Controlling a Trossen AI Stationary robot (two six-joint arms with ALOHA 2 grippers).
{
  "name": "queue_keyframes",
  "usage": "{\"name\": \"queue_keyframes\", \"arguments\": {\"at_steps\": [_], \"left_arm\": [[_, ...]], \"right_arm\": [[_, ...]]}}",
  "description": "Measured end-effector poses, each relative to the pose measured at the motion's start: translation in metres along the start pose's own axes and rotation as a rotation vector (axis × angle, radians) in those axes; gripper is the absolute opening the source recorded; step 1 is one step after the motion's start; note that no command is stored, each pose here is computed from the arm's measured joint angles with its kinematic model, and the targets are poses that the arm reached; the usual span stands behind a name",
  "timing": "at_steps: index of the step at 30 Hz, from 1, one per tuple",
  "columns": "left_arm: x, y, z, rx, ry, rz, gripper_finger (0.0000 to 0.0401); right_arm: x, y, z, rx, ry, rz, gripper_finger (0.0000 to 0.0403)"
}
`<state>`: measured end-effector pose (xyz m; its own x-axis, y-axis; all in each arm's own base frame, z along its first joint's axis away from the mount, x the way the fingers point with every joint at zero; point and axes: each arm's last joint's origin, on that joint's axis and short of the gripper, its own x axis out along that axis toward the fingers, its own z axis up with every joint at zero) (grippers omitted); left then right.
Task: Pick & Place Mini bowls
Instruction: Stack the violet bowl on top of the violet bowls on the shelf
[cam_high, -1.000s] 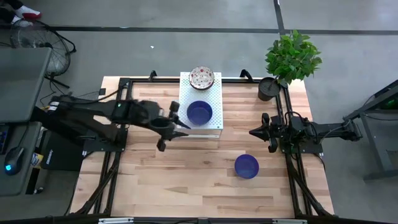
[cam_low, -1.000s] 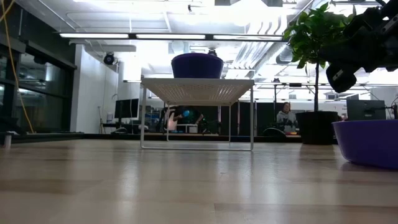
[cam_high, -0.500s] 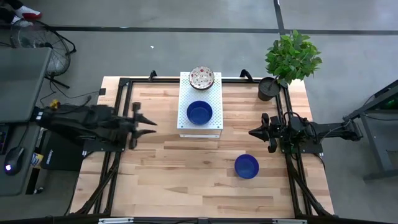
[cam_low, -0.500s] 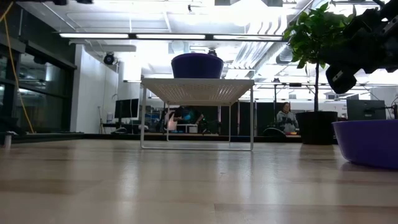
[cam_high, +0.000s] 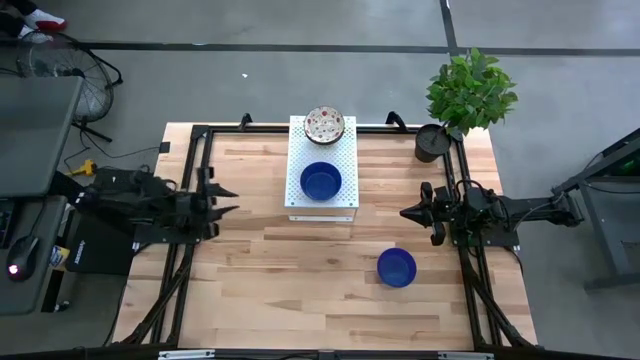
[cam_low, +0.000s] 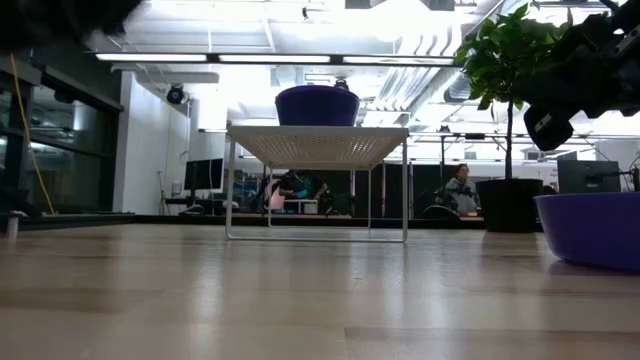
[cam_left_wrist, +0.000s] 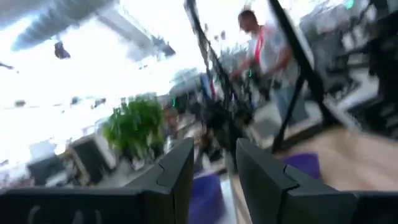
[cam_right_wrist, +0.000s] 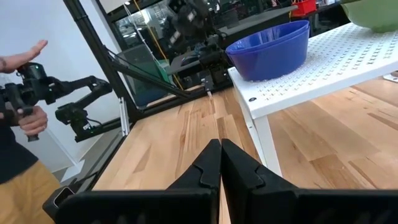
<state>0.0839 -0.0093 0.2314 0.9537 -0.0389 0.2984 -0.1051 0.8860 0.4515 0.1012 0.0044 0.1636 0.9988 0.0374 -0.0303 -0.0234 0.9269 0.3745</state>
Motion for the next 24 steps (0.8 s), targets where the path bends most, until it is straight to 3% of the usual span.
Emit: {"name": "queue_keyframes", "arguments": {"at_steps": [5,13,20,24], "left_arm": [[-0.001,-0.015,-0.029,0.001,0.016,0.049,0.0117],[-0.002,-0.017,-0.038,0.084,0.118,0.089,0.0117],[-0.004,-0.026,-0.053,0.158,0.263,-0.024,0.0117],[-0.005,-0.027,-0.056,0.183,0.304,-0.036,0.0117]], "right_arm": [[0.000,0.000,0.000,0.000,0.001,0.000,0.0000],[0.000,0.000,0.000,0.000,0.001,0.000,0.0000],[0.000,0.000,0.000,0.000,0.001,0.000,0.0000],[0.000,0.000,0.000,0.000,0.000,0.001,0.0000]]}}
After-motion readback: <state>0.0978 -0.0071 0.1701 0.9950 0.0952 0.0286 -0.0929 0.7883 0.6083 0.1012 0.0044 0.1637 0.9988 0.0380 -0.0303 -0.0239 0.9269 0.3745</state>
